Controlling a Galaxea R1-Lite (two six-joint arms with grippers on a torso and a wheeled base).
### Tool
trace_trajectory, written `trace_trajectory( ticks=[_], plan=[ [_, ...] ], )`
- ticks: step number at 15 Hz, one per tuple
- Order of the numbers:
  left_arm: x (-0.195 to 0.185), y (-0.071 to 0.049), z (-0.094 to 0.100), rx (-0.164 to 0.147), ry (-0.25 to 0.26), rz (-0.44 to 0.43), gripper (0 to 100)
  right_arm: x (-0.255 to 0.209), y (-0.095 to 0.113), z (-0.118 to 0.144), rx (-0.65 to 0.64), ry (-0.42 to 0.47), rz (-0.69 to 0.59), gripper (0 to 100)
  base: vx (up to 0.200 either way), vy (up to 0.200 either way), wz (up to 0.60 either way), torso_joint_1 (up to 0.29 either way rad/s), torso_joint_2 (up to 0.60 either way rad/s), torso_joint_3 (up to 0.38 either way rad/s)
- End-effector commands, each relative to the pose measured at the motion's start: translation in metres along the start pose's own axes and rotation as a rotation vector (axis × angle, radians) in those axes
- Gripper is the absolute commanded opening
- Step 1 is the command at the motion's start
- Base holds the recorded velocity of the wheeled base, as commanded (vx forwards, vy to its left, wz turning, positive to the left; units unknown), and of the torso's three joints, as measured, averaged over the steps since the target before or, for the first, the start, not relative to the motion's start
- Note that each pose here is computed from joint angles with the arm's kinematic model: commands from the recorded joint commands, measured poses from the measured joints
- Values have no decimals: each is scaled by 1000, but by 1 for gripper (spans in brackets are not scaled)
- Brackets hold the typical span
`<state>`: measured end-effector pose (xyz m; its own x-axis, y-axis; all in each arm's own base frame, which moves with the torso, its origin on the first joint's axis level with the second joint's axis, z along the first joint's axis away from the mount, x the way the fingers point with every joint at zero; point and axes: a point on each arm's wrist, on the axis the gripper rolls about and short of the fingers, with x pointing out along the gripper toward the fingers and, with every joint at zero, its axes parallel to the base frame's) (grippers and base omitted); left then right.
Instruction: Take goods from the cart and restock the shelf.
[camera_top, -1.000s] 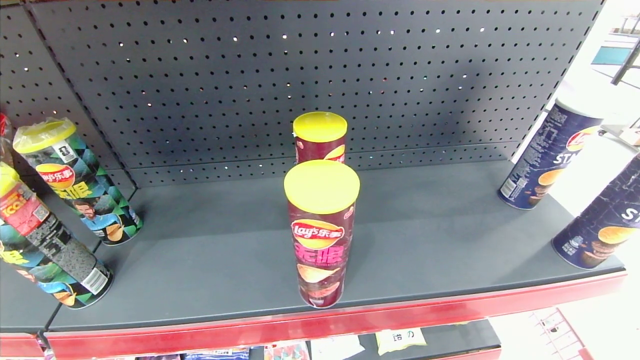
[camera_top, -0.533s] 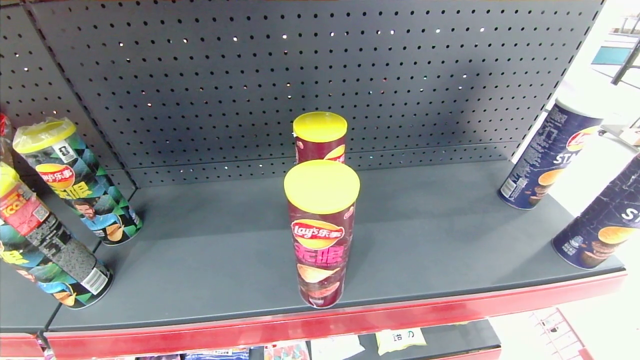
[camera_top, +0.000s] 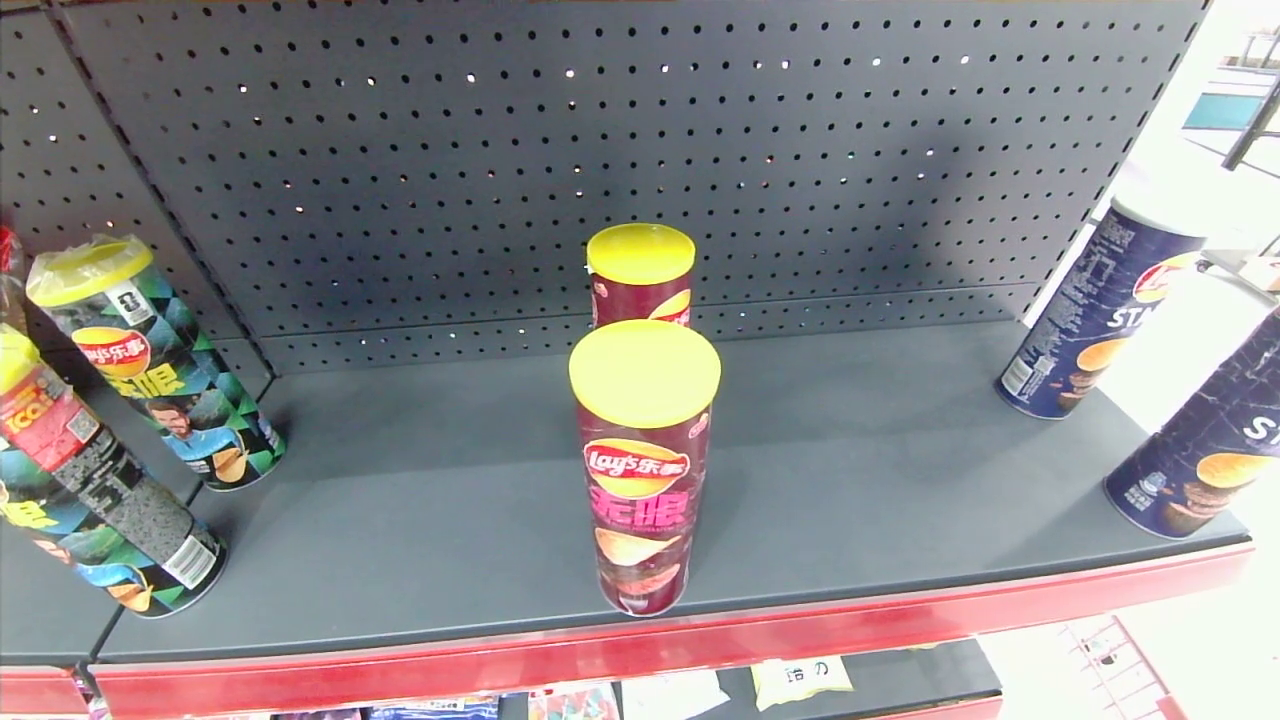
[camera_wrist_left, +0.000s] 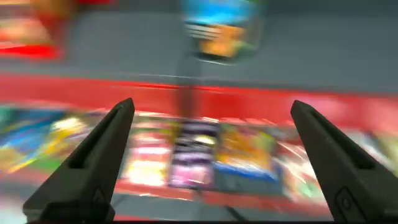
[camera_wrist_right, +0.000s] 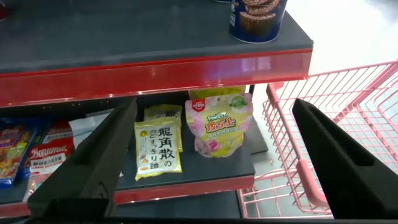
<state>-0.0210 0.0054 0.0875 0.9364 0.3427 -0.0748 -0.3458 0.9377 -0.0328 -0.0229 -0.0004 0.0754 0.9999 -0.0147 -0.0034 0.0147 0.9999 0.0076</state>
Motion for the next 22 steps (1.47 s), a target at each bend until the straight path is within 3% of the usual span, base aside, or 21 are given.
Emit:
trace_trajectory(
  ticks=[1,4,6,8,9,10,12,14,15,17,18,22],
  plan=[
    [2,0,-5,-34,-9,21,100,0,0,0,0,0,1,100,0,0,0,0,0,0],
    [1,0,-6,-32,-21,-135,100,0,0,0,0,1,1,100,0,0,0,0,0,0],
    [0,0,-6,-36,-22,-160,100,0,0,0,0,0,1,100,0,0,0,0,0,0],
    [0,0,-6,-9,-28,-157,100,0,0,0,0,1,1,100,0,0,0,0,0,0],
    [-2,1,-6,11,-57,-145,100,0,0,0,0,0,1,100,0,0,0,0,0,0],
    [-4,1,-7,12,-83,-122,100,0,0,0,0,0,1,100,0,0,0,0,0,0],
    [-3,3,-7,-14,-98,-43,100,0,0,0,0,0,1,100,0,0,0,0,0,0],
    [-3,3,-7,-20,-98,-51,100,0,0,0,0,0,1,100,0,0,0,0,0,0],
    [-3,2,-7,-17,-96,-99,100,0,0,0,0,1,1,100,0,0,0,0,0,0],
    [-4,-5,-7,-3,-86,-381,100,0,0,0,0,0,1,100,0,0,0,0,0,0],
    [-5,-6,-8,6,-82,-437,100,0,0,0,0,0,1,100,0,0,0,0,0,0],
    [-4,-5,-9,22,-82,-404,100,0,0,0,-2,1,1,100,0,0,0,0,0,0]
  ],
)
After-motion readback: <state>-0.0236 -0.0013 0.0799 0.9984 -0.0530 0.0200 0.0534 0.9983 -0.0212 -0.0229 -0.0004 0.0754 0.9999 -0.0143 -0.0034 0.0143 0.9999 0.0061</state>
